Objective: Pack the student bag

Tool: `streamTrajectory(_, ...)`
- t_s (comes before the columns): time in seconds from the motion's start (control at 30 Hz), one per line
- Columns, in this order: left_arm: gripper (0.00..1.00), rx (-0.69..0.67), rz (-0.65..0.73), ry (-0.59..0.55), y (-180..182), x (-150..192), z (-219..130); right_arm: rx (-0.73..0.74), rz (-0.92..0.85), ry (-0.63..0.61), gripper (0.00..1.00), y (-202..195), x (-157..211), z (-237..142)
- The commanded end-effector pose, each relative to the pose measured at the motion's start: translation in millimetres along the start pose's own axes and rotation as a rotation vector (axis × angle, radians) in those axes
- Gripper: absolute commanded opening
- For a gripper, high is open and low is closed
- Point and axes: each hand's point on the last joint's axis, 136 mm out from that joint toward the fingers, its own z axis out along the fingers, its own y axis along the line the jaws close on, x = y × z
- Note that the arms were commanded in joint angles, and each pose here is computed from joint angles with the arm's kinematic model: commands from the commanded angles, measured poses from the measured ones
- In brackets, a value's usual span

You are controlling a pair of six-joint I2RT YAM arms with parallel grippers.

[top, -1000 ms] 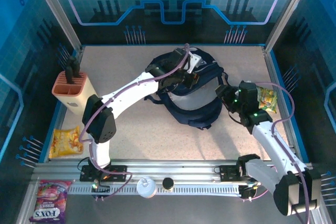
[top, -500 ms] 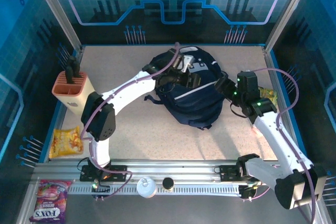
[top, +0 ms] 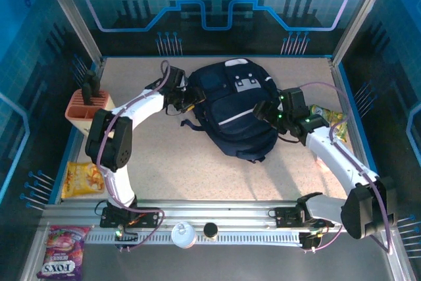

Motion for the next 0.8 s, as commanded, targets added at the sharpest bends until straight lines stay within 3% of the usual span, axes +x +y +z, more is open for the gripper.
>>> streamTrajectory(0.0,0.57,0.096,-0.053,0.043,-13,-3,2,-0.049,-0.026,0.011,0.78,17,0,2)
streamTrajectory(0.63,0.49,0.126,-0.073,0.142,-19,-10,27,-0.032,-0.011,0.112,0.76,9,18,36)
streamTrajectory(0.77,0.41,0.126,-0.076,0.157,-18,-9,31,-0.026,-0.016,0.117,0.76,7,16,47)
